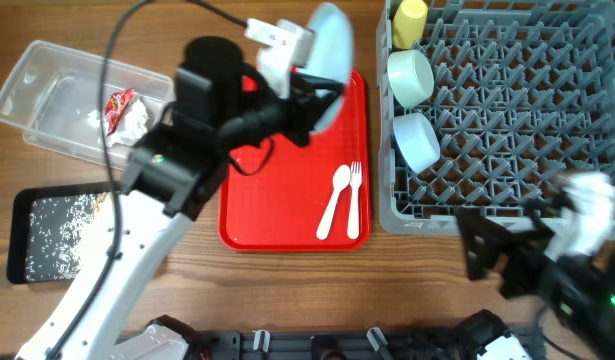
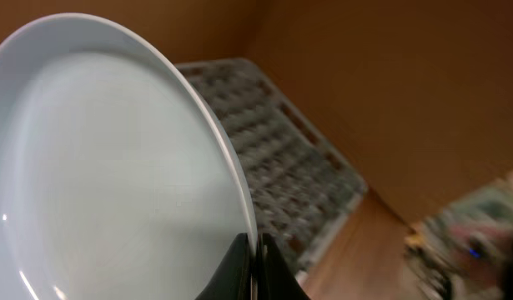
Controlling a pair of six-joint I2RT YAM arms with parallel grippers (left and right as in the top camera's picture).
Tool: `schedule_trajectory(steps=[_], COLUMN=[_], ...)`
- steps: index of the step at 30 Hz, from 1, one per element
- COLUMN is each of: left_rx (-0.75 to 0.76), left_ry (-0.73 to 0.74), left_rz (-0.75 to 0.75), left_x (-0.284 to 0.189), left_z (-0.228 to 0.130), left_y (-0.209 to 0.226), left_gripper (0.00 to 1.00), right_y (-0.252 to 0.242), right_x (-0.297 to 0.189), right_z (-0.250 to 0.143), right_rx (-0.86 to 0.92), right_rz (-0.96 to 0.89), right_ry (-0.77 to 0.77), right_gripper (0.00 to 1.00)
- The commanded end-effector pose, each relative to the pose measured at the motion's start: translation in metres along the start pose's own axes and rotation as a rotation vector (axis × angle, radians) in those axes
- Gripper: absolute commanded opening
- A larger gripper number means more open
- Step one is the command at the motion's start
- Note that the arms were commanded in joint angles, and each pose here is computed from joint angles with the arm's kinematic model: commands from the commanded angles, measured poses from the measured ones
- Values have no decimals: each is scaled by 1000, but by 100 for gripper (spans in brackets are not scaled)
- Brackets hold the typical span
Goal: Sort waste into correct bins and load items into the dishwasher rack
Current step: 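Carry the plate right over the rack with the left gripper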
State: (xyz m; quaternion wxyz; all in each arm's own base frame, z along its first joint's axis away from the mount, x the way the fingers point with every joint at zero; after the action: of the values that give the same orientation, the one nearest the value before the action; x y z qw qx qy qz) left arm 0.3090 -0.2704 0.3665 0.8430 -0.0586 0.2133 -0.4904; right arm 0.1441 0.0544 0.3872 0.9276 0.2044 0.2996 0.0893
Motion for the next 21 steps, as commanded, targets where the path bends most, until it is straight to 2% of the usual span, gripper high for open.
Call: schedule_trajectory(steps=[1,5,11,21], left_rx=[-65,-140,-204,-409], left_ry=[40,58,98,64], left_rz=[-181,-266,-343,-105], left_x=[30,66,105,134], left_z=[-8,-16,-36,-57], left_y=[-38,-64,-100,-132], left_gripper=[4,4,4,4], right_y=[-9,-9,-28,-30], right_x=[-31,-63,-90,-112], right_z=[22,34,39,40], right_rx=[24,38,49,59], right_rz=[-45,-14,-86,-60], right_ry=[-106,-175,-232,-264], right_gripper=[100,100,100,100])
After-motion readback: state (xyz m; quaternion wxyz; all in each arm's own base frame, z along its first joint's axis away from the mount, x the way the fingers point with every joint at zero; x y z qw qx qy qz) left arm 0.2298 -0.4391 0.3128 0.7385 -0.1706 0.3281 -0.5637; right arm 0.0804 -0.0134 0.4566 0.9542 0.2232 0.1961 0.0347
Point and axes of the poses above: each gripper's point midway between its finger pads, its own x axis out along the fingers, its own y axis along the line the jaws close on, z = x × y, the point moved 1 cm from there along -x, back along the fingers, and after that the axes turned 12 degrees about x, right-handed, at the moved point
